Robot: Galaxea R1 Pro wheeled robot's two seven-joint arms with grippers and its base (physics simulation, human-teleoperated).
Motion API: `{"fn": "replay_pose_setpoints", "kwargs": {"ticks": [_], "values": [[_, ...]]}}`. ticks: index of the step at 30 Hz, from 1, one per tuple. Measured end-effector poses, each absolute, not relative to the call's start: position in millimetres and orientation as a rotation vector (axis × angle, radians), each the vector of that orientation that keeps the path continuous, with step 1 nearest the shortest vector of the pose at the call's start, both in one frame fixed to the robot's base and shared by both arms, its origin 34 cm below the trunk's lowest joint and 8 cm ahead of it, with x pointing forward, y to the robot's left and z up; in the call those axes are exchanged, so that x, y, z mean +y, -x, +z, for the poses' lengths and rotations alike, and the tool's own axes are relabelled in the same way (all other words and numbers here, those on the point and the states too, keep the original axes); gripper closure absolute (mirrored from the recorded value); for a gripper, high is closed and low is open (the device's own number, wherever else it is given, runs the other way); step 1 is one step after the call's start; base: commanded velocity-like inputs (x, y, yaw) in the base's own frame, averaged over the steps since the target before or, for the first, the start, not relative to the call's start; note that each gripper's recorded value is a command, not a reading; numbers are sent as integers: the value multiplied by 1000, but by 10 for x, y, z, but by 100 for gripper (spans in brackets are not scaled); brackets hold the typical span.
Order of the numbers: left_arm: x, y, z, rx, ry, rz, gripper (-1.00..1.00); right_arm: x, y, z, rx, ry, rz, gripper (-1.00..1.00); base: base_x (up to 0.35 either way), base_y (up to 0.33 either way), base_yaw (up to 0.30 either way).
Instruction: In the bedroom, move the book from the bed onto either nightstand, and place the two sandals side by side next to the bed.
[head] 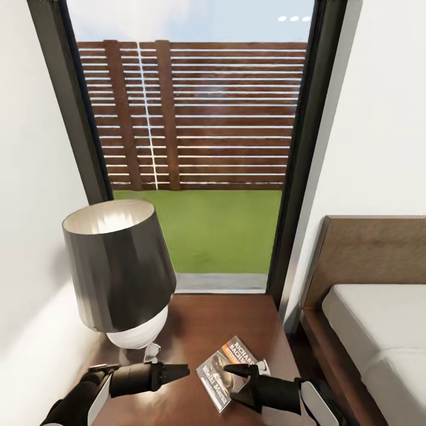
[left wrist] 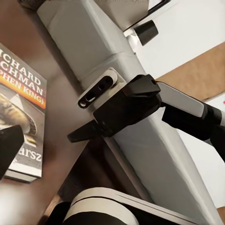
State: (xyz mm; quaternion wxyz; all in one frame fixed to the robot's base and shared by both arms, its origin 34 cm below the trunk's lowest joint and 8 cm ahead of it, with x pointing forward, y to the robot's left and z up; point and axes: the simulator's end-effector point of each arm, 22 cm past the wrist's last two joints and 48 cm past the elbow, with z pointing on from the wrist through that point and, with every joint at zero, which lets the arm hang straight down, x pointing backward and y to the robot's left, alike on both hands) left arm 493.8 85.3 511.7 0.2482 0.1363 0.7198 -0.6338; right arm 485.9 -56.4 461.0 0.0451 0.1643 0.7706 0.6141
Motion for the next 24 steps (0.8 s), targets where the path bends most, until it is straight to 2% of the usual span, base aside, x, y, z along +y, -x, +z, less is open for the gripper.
{"fn": "replay_pose_setpoints", "kwargs": {"ticks": [24], "values": [[851,-5061,5643,1963,-371,-1729,-100,-570,-5005,5143,2348,-499,1868,-100,0,0,0]]}}
